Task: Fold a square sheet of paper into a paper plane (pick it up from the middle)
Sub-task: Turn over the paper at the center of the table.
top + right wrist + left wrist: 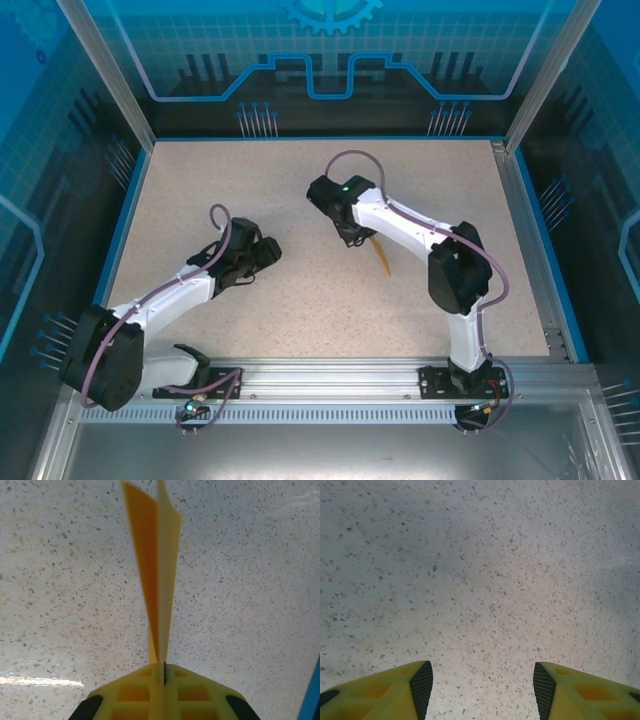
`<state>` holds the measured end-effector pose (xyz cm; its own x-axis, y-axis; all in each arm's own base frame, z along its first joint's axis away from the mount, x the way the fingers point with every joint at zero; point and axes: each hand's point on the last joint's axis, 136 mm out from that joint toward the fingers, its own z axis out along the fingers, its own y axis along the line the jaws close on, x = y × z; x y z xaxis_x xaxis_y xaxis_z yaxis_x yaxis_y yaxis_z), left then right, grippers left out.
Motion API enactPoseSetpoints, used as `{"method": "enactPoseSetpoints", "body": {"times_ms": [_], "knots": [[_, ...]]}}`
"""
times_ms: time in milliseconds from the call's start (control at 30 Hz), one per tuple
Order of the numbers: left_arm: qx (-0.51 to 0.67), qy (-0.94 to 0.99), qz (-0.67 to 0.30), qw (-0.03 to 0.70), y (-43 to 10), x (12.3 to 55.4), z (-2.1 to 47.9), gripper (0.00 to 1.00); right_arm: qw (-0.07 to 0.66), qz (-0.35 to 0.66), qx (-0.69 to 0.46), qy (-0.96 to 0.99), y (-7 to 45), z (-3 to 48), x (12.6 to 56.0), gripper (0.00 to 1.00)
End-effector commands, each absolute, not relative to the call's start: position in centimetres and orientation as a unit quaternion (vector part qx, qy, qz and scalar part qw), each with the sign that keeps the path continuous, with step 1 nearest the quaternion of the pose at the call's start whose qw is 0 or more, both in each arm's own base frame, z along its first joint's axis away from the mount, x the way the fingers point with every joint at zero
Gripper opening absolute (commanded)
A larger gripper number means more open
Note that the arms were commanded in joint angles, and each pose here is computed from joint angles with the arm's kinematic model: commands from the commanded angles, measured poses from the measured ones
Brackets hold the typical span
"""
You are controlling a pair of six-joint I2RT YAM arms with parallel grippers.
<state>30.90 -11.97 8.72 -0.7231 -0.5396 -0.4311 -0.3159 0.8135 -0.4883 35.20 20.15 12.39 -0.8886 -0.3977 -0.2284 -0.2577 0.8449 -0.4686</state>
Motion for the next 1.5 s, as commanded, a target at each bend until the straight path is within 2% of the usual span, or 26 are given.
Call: {"method": "enactPoseSetpoints", "body": {"times_ms": [0,500,733,867,1067,1200,1300,1400,1467], "knots": [[-0.259,0.897,-0.205,0.295,-11.4,30.9,8.8,0.59,0.153,-0.256,-0.178,0.938,20.2,12.3,34.8,0.05],[-0.268,0.894,-0.207,0.292,-11.0,30.5,8.8,0.66,0.113,-0.257,-0.177,0.943,22.9,8.0,34.2,0.09],[-0.267,0.896,-0.204,0.290,-11.0,30.7,9.1,0.66,0.097,-0.233,-0.186,0.950,26.2,5.5,33.5,0.11],[-0.272,0.895,-0.206,0.287,-11.0,30.5,9.1,0.66,0.075,-0.201,-0.190,0.958,28.5,3.2,32.7,0.16],[-0.276,0.893,-0.206,0.289,-10.9,30.5,9.4,0.67,0.062,-0.084,-0.200,0.974,32.9,2.7,31.6,0.32],[-0.273,0.895,-0.203,0.288,-10.8,30.5,9.4,0.67,0.096,0.028,-0.201,0.974,35.9,5.7,31.5,0.60],[-0.273,0.896,-0.206,0.285,-11.0,30.4,9.4,0.67,0.122,0.112,-0.190,0.968,36.6,8.8,31.5,0.72],[-0.266,0.897,-0.213,0.281,-11.4,30.5,9.4,0.67,0.144,0.191,-0.167,0.957,35.8,11.3,31.8,0.74],[-0.258,0.899,-0.224,0.276,-11.9,30.5,9.4,0.68,0.151,0.234,-0.149,0.949,34.5,12.0,32.1,0.69]]}}
